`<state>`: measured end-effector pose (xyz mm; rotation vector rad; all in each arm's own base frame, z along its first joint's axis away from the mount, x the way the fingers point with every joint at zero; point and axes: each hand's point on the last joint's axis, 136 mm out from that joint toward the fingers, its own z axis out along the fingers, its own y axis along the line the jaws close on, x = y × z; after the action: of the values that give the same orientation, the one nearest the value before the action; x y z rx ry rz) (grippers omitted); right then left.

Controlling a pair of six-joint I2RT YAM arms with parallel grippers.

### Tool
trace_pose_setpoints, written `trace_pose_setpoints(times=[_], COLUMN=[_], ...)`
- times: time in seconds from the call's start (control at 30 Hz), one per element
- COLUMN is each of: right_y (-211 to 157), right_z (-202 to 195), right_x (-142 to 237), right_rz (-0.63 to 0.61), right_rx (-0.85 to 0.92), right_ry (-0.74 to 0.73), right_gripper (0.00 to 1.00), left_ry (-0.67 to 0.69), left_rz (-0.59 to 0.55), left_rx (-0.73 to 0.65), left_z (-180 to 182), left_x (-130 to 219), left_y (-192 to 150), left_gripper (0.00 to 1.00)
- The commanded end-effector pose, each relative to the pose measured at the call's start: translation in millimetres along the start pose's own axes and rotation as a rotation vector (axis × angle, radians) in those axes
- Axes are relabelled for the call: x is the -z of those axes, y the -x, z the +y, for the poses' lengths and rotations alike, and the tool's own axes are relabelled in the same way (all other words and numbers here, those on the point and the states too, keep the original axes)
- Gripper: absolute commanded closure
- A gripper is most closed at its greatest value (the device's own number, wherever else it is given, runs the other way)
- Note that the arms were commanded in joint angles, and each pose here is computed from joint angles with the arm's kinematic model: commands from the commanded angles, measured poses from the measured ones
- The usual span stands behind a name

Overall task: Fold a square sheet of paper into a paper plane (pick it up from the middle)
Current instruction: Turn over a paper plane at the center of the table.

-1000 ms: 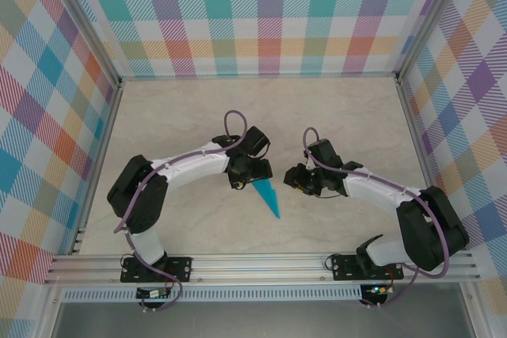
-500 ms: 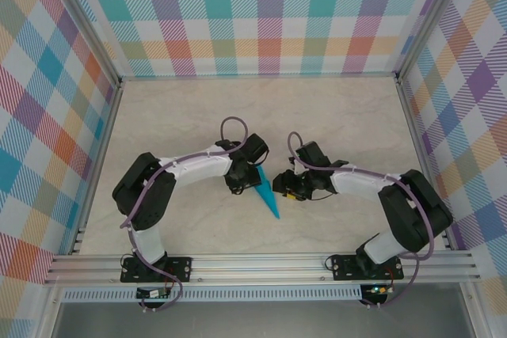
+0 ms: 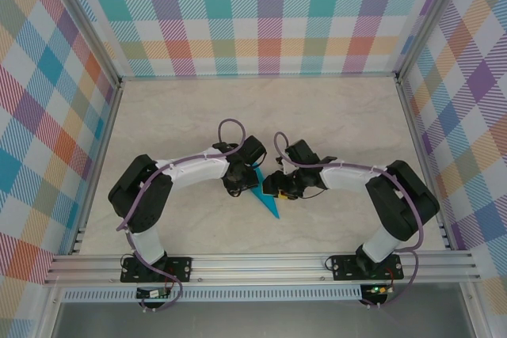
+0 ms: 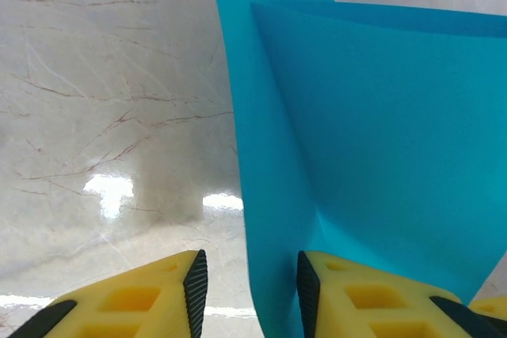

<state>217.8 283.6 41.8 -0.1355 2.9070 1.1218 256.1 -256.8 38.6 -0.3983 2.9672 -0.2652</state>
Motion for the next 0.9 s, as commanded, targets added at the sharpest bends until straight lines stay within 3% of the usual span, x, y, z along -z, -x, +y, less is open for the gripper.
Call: trace_pose_setpoints(times=[0.0,0.1,0.6,0.87], right_y=[0,-3,-11,-8], right_z=[14,13,2,-3], right_x=[-5,-8,-24,-28], right_rz=[0.023,0.031,0.053,0.058], right_rx=[0.063,0.072,0.178,0.214], right_ry=[0.039,0.02,-0.189,-0.289], right_gripper=[0.47,0.46,0.56,0.77], left_ry=[0.001,0.004,-0.026,-0.05], left_rz=[-0.01,-0.007,-0.023,-0.045], left_rx=[-0.003,-0.001,0.002,0.006], left_z=[6,9,10,11], left_x=[4,3,7,14], left_y=[0,-2,-3,-2], left_gripper=[0.64,0.69,0.68,0.68])
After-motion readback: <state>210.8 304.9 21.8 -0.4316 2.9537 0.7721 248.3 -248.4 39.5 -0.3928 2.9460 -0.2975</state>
